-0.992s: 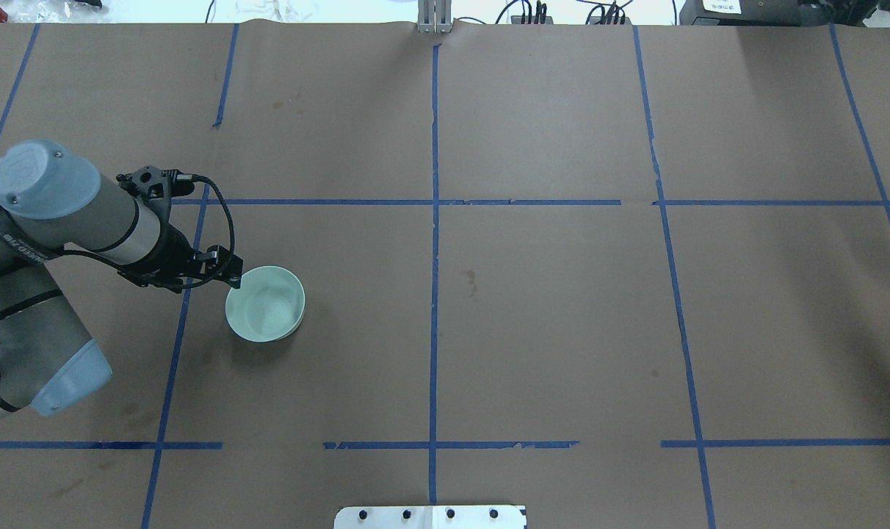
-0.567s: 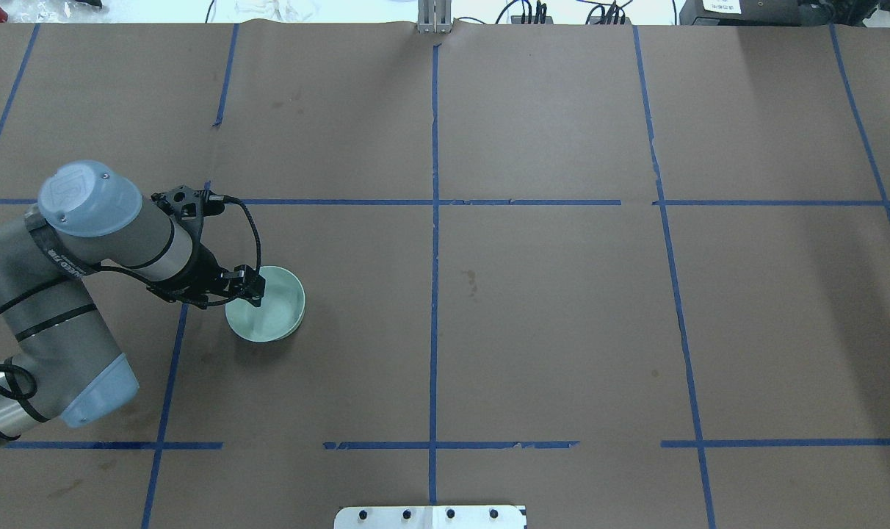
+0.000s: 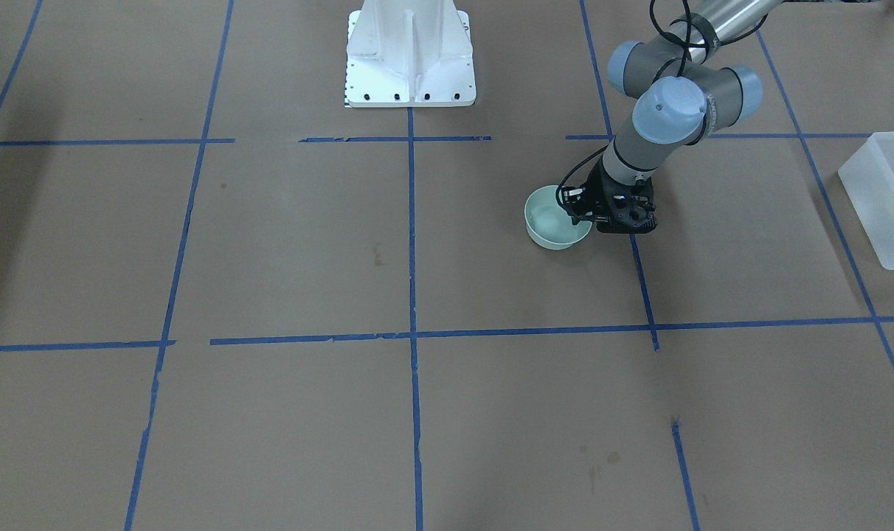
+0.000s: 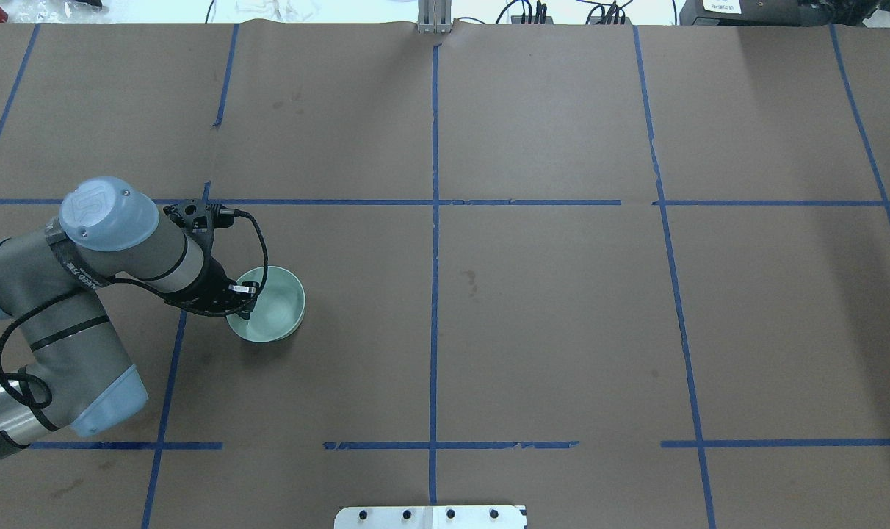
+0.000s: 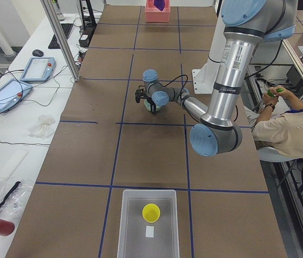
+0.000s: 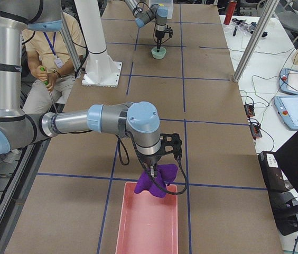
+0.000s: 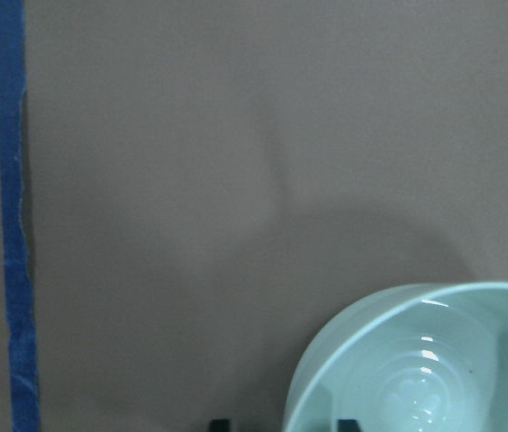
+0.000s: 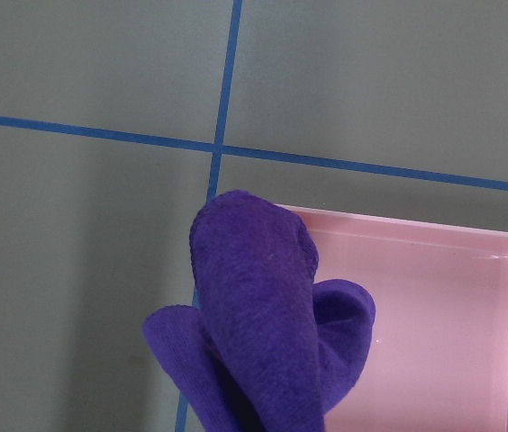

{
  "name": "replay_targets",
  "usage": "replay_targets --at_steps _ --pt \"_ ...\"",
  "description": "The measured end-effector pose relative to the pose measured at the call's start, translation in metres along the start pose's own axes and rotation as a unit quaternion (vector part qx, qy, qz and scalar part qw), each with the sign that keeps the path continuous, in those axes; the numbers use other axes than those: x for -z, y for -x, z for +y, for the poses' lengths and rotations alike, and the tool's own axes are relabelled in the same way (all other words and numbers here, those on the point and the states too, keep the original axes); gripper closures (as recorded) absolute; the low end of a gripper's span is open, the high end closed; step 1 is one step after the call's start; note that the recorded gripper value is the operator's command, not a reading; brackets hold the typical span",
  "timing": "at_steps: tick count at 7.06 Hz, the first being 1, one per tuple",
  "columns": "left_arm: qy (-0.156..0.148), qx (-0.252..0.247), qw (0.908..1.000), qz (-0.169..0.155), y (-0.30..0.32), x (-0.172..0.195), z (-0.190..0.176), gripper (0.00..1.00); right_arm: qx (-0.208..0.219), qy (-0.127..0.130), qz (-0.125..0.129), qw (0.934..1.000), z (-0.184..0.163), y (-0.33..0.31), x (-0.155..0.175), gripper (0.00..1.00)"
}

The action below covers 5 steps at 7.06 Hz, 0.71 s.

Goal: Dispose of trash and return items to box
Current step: 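Grasp the pale green bowl rim with the left gripper and lift, then carry the green bowl into the clear bin with the left gripper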

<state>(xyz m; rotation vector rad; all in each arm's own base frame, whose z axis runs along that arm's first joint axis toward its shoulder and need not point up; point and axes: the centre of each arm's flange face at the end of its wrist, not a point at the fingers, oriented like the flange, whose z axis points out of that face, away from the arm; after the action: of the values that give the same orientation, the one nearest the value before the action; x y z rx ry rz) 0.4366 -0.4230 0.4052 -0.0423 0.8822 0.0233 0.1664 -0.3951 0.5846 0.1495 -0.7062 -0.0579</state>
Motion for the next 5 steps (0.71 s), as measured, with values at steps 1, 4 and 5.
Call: replay_targets --at_steps 1,4,5 --pt "-0.001 -0.001 1.0000 0.002 -0.001 0.002 0.001 1.00 0.000 0.004 -0.001 1.0000 0.002 -0.004 -0.005 1.00" --pt "-0.031 0.000 0.9993 0.020 -0.007 0.057 -0.007 1.00 0.017 0.038 0.013 0.9990 0.013 -0.032 -0.032 1.00" --pt "-0.062 0.005 0.9979 0.019 0.005 0.106 -0.027 1.00 0.018 0.047 0.015 0.9986 0.017 -0.047 -0.048 1.00"
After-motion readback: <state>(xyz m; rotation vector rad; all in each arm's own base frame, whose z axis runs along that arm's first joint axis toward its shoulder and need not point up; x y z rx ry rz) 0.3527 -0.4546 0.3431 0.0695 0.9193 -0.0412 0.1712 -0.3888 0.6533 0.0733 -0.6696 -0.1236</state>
